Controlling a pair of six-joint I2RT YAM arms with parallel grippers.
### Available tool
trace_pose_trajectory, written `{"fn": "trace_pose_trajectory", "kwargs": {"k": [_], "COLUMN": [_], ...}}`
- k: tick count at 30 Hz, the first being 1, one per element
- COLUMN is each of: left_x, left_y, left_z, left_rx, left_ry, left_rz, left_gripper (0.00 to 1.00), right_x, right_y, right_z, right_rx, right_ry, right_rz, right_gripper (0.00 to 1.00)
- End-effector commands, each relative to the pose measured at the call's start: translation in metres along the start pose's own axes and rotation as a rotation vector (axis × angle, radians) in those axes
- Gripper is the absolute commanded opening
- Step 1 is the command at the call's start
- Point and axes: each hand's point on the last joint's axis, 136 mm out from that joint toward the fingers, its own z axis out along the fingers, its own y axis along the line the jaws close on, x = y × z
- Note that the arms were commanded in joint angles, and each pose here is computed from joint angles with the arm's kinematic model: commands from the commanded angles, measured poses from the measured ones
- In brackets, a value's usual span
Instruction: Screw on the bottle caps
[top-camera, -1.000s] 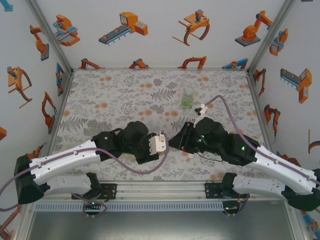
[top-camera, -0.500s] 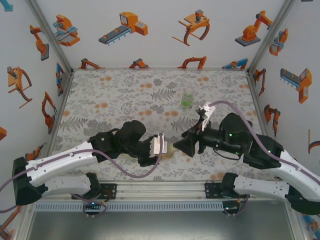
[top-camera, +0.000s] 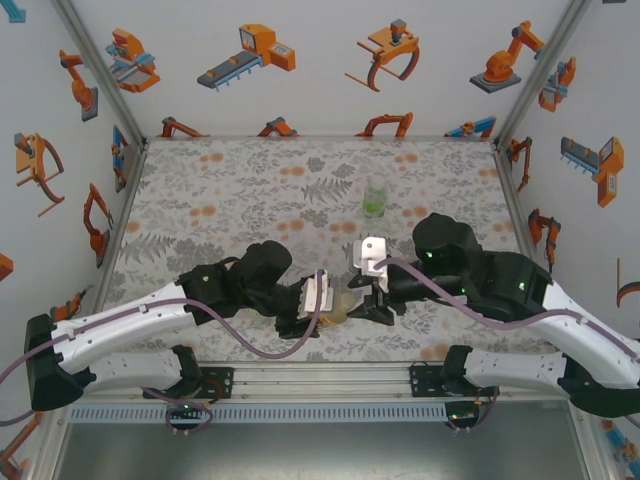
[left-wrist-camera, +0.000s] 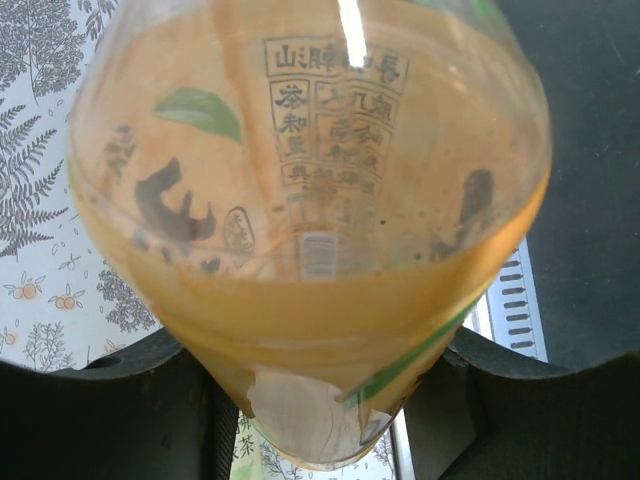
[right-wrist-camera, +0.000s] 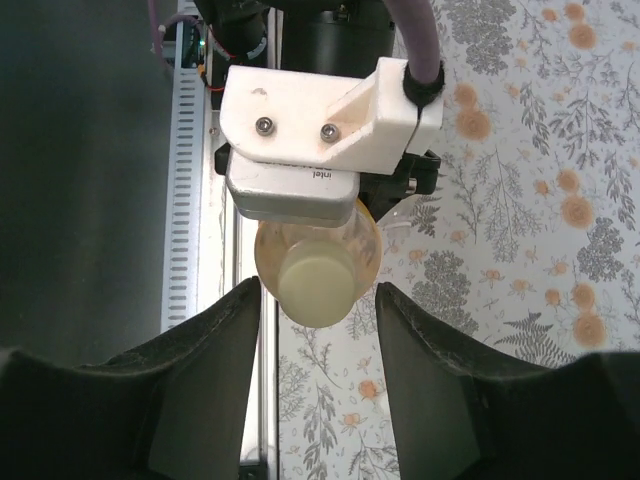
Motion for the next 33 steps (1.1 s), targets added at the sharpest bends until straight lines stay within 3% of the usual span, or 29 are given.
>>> {"fn": "trace_pose_trajectory", "kwargs": {"k": [1, 11, 14, 25, 27, 30, 33], "left_x": [-0.014, -0.014, -0.013, -0.011, -0.011, -0.011, -0.009], "left_y": [-0.007, -0.007, -0.007, -0.007, -0.007, -0.006, -0.002], "left_z": [-0.009, -0.013, -0.013, -0.011, -0.011, -0.011, -0.011], "left_rx": [0.023, 0.012, 0.010, 0.013, 0.012, 0.007, -0.017], "left_ry": [-0.039, -0.045, -0.042, -0.036, -0.036, -0.036, -0.028], "left_rz": [0.035, 0.039, 0.038, 0.034, 0.034, 0.033, 0.028], "left_gripper": [0.00, 0.00, 0.00, 0.00, 0.00, 0.00, 0.00], "right_x": [-0.009, -0.006, -0.006, -0.013, -0.013, -0.010, -0.006], "right_y": [0.002, 0.006, 0.007, 0.008, 0.008, 0.004, -0.013], "right_z": [-0.003, 0.009, 0.011, 0.011, 0.012, 0.013, 0.014], "right_rx": [-0.003, -0.052, -0.058, -0.067, -0.068, -0.045, 0.051], "right_ry": [-0.043, -0.050, -0.053, -0.111, -0.111, -0.099, -0.100], "right_rz": [-0.037, 0.013, 0.020, 0.053, 0.056, 0.080, 0.160], "right_gripper": [0.45, 0.42, 0.37, 0.40, 0.36, 0.22, 0.00]}}
